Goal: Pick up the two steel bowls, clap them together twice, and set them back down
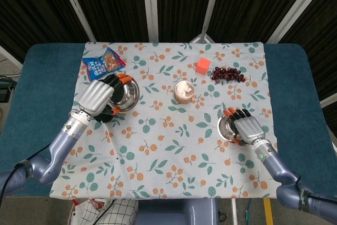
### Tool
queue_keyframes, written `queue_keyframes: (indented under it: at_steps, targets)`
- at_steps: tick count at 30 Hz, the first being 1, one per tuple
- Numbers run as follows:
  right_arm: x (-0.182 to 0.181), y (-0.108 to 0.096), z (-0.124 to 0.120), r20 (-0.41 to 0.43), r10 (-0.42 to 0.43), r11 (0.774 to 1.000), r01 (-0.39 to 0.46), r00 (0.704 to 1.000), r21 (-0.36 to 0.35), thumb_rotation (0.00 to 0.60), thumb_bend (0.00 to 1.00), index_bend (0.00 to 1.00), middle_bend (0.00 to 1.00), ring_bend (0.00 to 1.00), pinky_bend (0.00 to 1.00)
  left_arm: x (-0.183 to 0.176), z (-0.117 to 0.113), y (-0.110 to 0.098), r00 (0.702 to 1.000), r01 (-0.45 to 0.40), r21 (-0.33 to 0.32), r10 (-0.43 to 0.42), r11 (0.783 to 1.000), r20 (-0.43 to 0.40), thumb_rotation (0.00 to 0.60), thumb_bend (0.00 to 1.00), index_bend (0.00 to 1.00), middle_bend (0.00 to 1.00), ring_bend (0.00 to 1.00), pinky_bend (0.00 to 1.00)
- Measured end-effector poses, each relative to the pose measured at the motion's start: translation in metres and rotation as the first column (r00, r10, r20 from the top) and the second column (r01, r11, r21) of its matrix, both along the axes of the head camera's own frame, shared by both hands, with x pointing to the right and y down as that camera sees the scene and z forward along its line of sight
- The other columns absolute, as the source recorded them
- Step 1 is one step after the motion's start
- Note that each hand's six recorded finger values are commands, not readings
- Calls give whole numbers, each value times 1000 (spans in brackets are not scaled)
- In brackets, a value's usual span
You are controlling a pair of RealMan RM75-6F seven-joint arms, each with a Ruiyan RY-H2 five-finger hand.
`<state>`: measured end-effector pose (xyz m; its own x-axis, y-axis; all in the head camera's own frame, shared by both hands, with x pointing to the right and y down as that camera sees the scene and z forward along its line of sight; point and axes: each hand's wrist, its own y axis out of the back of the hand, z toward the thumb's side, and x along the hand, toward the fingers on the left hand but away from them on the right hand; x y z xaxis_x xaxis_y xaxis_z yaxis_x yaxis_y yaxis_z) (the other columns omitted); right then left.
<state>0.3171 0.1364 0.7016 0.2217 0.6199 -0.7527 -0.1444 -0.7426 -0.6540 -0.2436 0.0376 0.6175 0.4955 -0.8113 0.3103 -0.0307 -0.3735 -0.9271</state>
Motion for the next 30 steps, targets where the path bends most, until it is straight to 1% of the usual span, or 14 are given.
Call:
queue_keyframes:
  at_steps: [3,5,6,8,9,10,11,12,13,15,19,21,26,30]
  targets:
    - [4,0,3,-16,5,1000,-5,1000,-13,600,344,0,0,0,244,0,2,-1,1000,2,-1,-2,1000,4,600,311,445,528,411,584]
    - [5,0,4,-24,9,1000,-10,1000,-17,600,345,0,1,14,358,1,2,-1,1000,2,-1,-2,1000,6,600,311,445,528,411,584]
    - [6,0,4,-26,9,1000,-10,1000,-18,600,345,0,10,35,395,1,3,-1,1000,2,-1,-2,1000,7,600,311,445,528,411,584]
    - [6,0,5,-27,9,1000,-9,1000,-19,600,345,19,83,148,510,2,4,-1,1000,1,-3,-1,1000,7,600,311,445,528,411,583]
    - [6,0,5,-27,9,1000,-9,1000,-17,600,345,52,131,198,552,2,4,-1,1000,0,-4,0,1000,8,600,311,445,528,411,583]
    - [6,0,5,-28,8,1000,-9,1000,-16,600,345,116,201,266,605,3,5,-1,1000,-1,-6,1,1000,9,600,311,445,528,411,584]
    - [6,0,5,-28,9,1000,-10,1000,-16,600,345,208,290,350,663,3,6,0,1000,-2,-7,2,1000,10,600,311,445,528,411,584]
    - [5,0,5,-28,10,1000,-11,1000,-16,600,345,257,333,393,692,3,7,0,1000,-3,-9,3,1000,11,600,311,445,528,411,584]
    - [5,0,6,-28,11,1000,-12,1000,-15,600,345,345,410,472,741,3,8,0,1000,-4,-10,4,1000,13,600,311,445,528,411,584]
    - [6,-1,7,-30,13,1000,-14,999,-12,600,345,473,504,579,808,4,9,0,1000,-3,-12,4,1000,15,600,311,445,528,411,584]
    - [7,-1,9,-28,22,1000,-23,999,-9,600,345,662,625,705,914,3,12,0,1000,0,-15,1,1000,20,600,311,445,528,411,584]
    - [7,-3,8,-26,25,1000,-25,999,4,600,345,722,672,751,951,3,14,0,1000,1,-18,-1,1000,20,600,311,446,529,411,584]
    - [6,-6,4,-19,34,999,-33,999,36,600,345,832,757,832,1000,4,15,-1,1000,0,-17,1,1000,15,600,311,449,530,411,584]
    - [7,-10,-1,-11,49,997,-48,999,68,600,347,869,785,858,1000,6,16,-1,1000,0,-17,1,1000,4,600,311,449,530,411,584]
